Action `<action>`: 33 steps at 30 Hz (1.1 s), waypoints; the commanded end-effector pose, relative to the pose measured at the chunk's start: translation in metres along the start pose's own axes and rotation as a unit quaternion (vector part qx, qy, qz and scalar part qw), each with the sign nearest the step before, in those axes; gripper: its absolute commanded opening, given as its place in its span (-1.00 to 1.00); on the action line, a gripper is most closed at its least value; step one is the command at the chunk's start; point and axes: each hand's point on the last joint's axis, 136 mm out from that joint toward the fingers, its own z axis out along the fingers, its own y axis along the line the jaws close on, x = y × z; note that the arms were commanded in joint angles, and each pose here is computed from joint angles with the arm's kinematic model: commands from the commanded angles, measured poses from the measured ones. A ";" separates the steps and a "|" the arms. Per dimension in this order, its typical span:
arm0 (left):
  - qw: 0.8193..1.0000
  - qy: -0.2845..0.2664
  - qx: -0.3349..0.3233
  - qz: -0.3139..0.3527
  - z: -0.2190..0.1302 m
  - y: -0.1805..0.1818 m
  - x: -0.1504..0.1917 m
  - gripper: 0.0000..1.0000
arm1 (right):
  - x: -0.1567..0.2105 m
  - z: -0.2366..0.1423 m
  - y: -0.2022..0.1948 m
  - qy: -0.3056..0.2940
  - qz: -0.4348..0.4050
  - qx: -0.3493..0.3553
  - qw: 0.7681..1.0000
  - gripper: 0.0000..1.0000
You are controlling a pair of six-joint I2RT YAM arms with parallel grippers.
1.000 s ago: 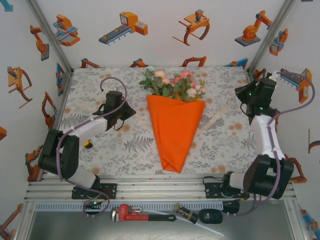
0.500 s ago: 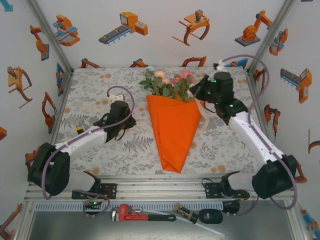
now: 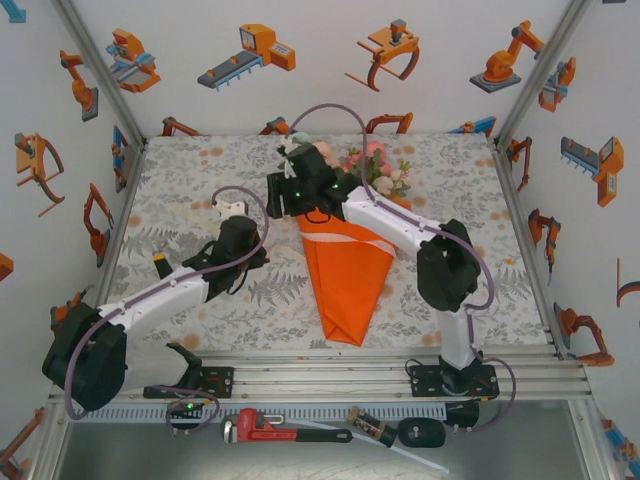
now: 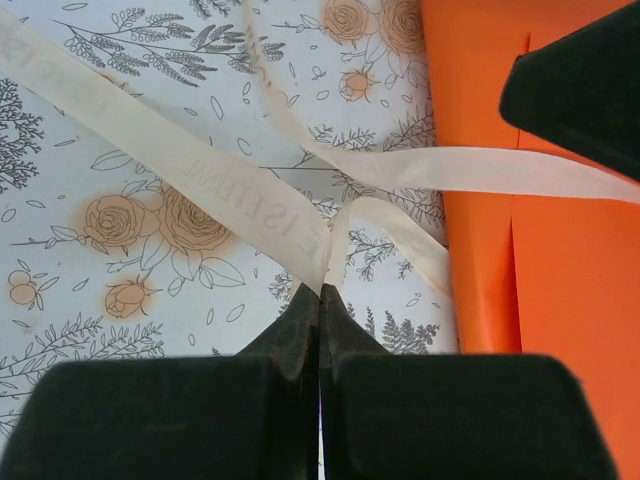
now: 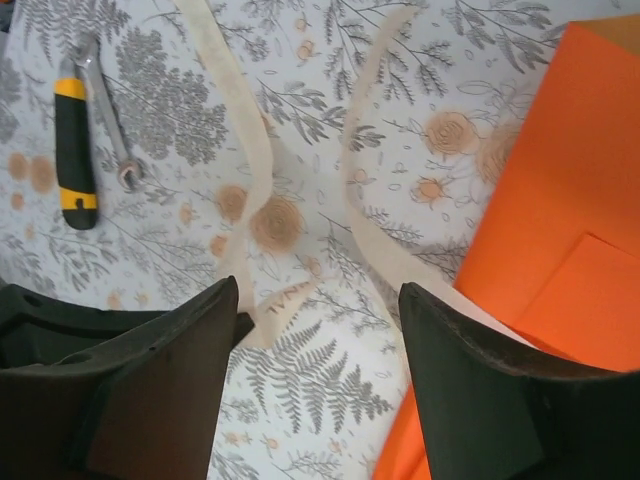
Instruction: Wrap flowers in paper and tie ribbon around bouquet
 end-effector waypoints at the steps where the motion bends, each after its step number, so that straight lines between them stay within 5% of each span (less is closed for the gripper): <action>1: 1.000 -0.010 0.014 0.008 -0.004 -0.007 -0.002 -1.00 | -0.027 -0.041 0.004 -0.045 -0.035 0.000 0.998 0.25; 12: 0.984 -0.079 0.136 0.085 -0.032 -0.079 -0.032 -0.97 | -0.043 -0.111 -0.069 -0.126 0.057 0.026 0.990 0.23; 16: 0.974 -0.078 0.184 0.106 -0.018 -0.124 -0.047 -0.71 | -0.042 -0.143 -0.105 -0.169 0.100 0.064 0.978 0.23; 20: 0.972 -0.073 0.192 0.114 -0.004 -0.147 -0.046 -0.17 | -0.032 -0.164 -0.128 -0.185 0.129 0.082 0.971 0.22; 26: 0.990 -0.116 0.052 0.066 -0.011 -0.080 -0.082 -0.02 | -0.016 -0.176 -0.146 -0.189 0.137 0.108 0.966 0.22; 33: 0.983 -0.064 -0.134 -0.108 -0.011 0.062 -0.090 -0.02 | -0.012 -0.163 -0.148 -0.179 0.143 0.092 0.969 0.22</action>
